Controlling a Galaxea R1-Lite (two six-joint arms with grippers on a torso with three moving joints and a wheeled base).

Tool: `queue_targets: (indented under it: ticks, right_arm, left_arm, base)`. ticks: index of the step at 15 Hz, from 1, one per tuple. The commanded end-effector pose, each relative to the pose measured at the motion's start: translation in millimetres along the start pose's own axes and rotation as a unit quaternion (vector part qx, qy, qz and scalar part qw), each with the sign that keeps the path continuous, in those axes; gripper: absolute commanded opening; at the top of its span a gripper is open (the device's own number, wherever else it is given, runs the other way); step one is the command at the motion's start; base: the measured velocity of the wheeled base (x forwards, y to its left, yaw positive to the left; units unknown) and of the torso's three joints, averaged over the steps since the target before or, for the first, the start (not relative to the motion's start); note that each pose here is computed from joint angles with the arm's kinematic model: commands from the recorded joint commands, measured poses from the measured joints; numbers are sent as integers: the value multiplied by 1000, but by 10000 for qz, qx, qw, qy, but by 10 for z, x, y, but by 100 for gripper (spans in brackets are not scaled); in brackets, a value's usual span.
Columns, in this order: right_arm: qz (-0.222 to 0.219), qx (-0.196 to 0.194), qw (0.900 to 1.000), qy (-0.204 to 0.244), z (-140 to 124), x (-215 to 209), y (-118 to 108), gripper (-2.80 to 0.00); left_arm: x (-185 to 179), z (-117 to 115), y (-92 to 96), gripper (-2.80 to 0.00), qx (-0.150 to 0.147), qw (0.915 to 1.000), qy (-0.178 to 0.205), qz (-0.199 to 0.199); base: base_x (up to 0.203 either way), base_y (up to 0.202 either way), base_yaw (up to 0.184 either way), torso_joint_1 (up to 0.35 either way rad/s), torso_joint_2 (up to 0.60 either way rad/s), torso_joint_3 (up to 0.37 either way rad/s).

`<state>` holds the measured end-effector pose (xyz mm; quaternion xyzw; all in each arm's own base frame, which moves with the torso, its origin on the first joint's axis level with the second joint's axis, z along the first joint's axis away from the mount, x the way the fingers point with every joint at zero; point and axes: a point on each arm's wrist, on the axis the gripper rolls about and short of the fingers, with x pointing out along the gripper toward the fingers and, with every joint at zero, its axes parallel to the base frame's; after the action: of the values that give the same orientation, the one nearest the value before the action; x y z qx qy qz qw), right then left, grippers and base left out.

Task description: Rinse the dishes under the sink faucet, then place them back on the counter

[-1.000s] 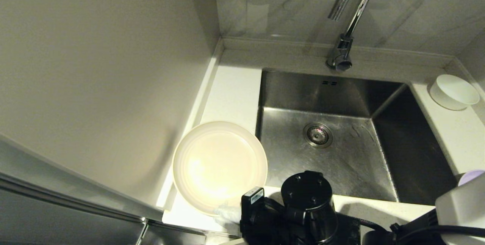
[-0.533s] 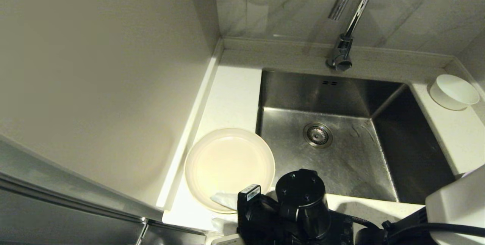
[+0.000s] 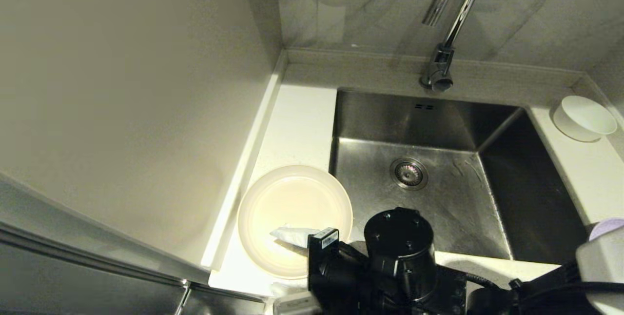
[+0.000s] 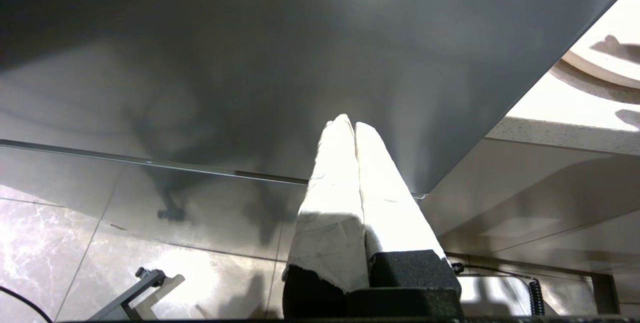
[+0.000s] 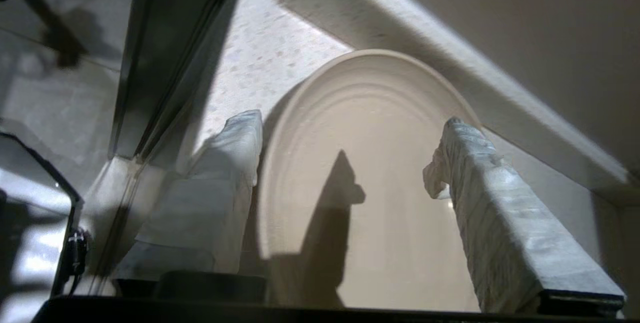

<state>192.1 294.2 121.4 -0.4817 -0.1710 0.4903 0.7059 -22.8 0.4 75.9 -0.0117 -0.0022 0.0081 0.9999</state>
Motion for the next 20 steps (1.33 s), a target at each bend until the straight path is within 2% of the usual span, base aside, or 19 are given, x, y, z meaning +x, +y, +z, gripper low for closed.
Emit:
queue_targets:
  ticks: [1, 3, 5, 6, 7, 8, 10, 13, 16, 19, 20]
  right_arm:
    - [-331, 7, 9992, -216, 181, -216, -279, 0]
    - [-278, 253, 9991, -215, 310, -422, -478, 0]
    - [-90, 902, 9959, -81, 422, -566, -663, 0]
    - [-87, 1220, 9925, 79, 458, -598, -738, 0]
    - [-317, 1492, 9871, 486, 460, -610, -796, 0]
    - [-637, 1820, 9766, 958, 430, -610, -871, 0]
    - [-937, 2335, 9508, 1806, 157, -618, -1055, 0]
    - [-1383, 3047, 8968, 2896, -322, -708, -1357, 0]
    - [-1991, 3397, 8486, 3533, -796, -955, -1690, 0]
    - [-2604, 3519, 8134, 3830, -1122, -1243, -1995, 0]
    - [-2747, 3542, 8036, 3915, -1213, -1340, -2053, -280]
  left_arm:
    - [-1, 0, 0, -280, -6, 10000, -9, 3]
    - [-1, 0, 0, -280, -6, 10000, -9, 3]
    - [-1, 0, 0, -280, -6, 10000, -9, 3]
    - [-1, 0, 0, -280, -6, 10000, -9, 3]
    - [-1, 0, 0, -280, -6, 10000, -9, 3]
    - [-1, 0, 0, -280, -6, 10000, -9, 3]
    - [-1, 0, 0, -280, -6, 10000, -9, 3]
    - [-1, 0, 0, -280, -6, 10000, -9, 3]
    - [-1, 0, 0, -280, -6, 10000, -9, 3]
    - [-1, 0, 0, -280, -6, 10000, -9, 3]
    - [-1, 0, 0, -280, -6, 10000, -9, 3]
  base:
    - [0, 0, 0, 0, 0, 0]
    - [0, 0, 0, 0, 0, 0]
    - [0, 0, 0, 0, 0, 0]
    - [0, 0, 0, 0, 0, 0]
    - [0, 0, 0, 0, 0, 0]
    - [0, 0, 0, 0, 0, 0]
    - [0, 0, 0, 0, 0, 0]
    - [0, 0, 0, 0, 0, 0]
    - [0, 0, 0, 0, 0, 0]
    - [0, 0, 0, 0, 0, 0]
    - [0, 0, 0, 0, 0, 0]
